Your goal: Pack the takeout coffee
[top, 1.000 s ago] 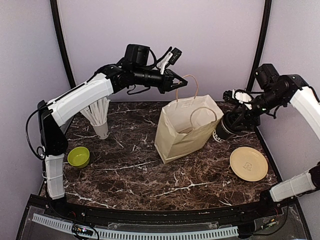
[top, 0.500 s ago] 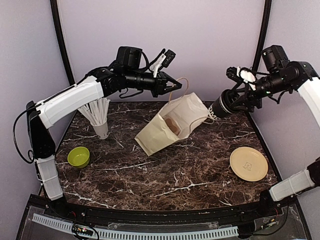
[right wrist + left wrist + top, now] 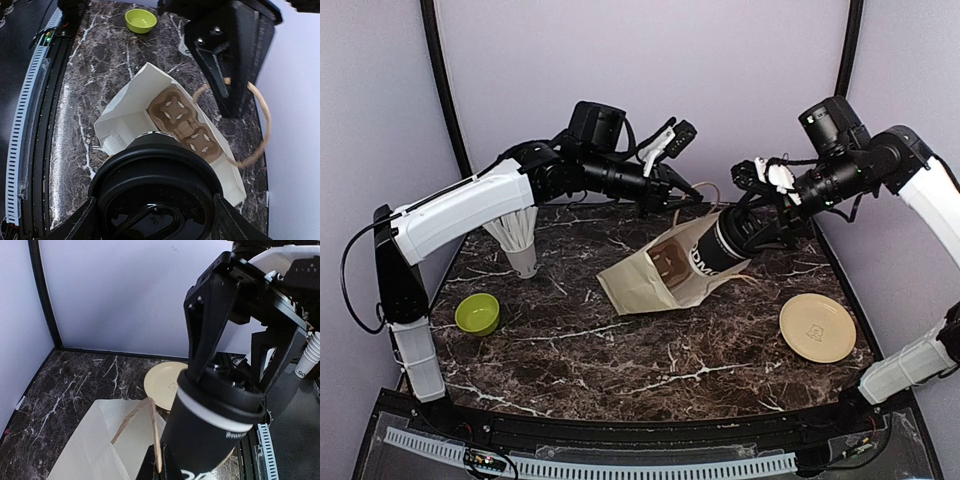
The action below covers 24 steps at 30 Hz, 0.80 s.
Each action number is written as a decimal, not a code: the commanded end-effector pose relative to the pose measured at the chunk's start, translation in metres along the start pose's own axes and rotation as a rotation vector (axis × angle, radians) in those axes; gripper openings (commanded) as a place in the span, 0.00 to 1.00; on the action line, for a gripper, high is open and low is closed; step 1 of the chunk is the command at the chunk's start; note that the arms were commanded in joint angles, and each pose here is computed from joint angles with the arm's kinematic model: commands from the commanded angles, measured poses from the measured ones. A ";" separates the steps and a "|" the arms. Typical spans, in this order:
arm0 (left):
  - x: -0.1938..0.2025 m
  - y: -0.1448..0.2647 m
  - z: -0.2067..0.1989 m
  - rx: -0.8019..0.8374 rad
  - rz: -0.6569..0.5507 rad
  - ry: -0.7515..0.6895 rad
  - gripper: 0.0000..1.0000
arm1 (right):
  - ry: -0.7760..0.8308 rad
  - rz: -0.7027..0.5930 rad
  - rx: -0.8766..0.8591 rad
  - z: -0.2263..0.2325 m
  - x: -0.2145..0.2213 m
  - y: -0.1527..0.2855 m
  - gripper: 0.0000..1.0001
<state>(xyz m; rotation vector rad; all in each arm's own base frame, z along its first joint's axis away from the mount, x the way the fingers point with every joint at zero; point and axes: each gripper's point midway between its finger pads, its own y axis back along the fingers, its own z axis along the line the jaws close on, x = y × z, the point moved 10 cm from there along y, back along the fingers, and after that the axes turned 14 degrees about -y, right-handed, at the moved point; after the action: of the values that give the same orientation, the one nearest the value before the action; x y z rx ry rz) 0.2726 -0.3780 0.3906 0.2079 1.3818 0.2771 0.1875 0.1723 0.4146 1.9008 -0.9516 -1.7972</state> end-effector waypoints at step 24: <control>-0.007 0.036 -0.050 0.001 -0.018 -0.115 0.00 | 0.186 0.121 0.076 0.059 -0.002 -0.070 0.54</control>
<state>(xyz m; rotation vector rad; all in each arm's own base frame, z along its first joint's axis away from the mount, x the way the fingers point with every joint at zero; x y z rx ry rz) 0.2265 -0.3554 0.3900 0.2358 1.3074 0.2654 0.1412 0.2394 0.3492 1.8406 -0.9466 -1.5102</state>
